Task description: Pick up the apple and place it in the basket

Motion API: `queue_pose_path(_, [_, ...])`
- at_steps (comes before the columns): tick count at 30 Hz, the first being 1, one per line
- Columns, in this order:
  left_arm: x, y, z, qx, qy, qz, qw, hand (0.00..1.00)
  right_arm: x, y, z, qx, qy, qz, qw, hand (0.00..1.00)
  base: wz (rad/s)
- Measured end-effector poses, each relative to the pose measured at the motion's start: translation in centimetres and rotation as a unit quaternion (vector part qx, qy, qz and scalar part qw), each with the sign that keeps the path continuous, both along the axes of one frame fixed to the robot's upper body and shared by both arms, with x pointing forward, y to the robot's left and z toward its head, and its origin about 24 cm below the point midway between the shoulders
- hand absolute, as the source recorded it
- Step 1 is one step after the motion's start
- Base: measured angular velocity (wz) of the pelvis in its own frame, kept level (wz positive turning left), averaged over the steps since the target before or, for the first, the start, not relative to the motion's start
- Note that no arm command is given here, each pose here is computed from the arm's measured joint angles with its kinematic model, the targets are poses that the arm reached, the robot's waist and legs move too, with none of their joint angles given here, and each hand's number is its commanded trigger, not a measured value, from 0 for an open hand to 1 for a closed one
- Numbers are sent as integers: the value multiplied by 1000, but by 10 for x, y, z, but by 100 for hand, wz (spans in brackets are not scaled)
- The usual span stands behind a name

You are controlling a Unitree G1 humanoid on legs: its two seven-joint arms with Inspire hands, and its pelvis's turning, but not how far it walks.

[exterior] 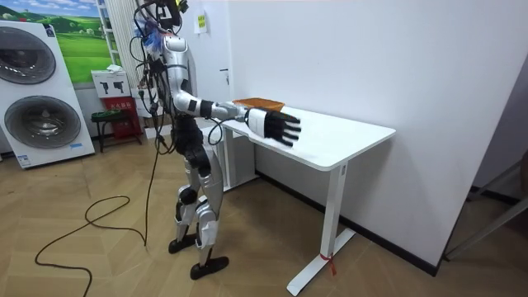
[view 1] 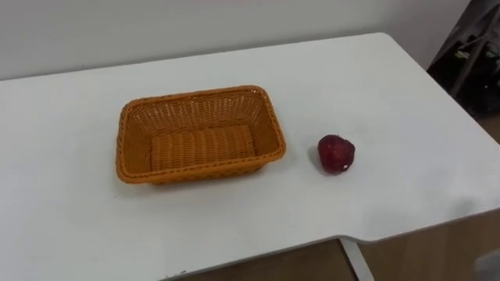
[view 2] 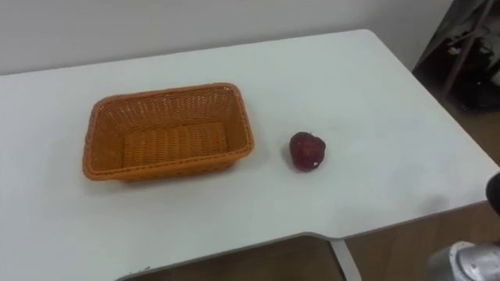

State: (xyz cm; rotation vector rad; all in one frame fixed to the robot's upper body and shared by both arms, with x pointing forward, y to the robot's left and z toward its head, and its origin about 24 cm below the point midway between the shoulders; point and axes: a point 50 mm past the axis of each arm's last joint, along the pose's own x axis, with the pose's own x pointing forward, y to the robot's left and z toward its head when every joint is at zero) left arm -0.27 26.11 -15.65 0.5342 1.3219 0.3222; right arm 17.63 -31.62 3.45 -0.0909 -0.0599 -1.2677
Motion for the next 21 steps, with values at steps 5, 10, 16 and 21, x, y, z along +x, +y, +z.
queue_pose_path(5, [2,-3,-1,-16,2,-21,1000,0,15,19,8,-44,4,89,995,0,0])
queue_pose_path(10, [4,-2,0,-23,-4,-28,999,0,25,34,6,-55,21,169,984,0,0])
queue_pose_path(16, [3,-3,0,-29,-4,-32,999,0,34,55,-10,-42,59,281,957,0,0])
queue_pose_path(21, [2,-4,-1,-37,0,-34,999,0,35,57,-19,-34,87,334,938,0,2])
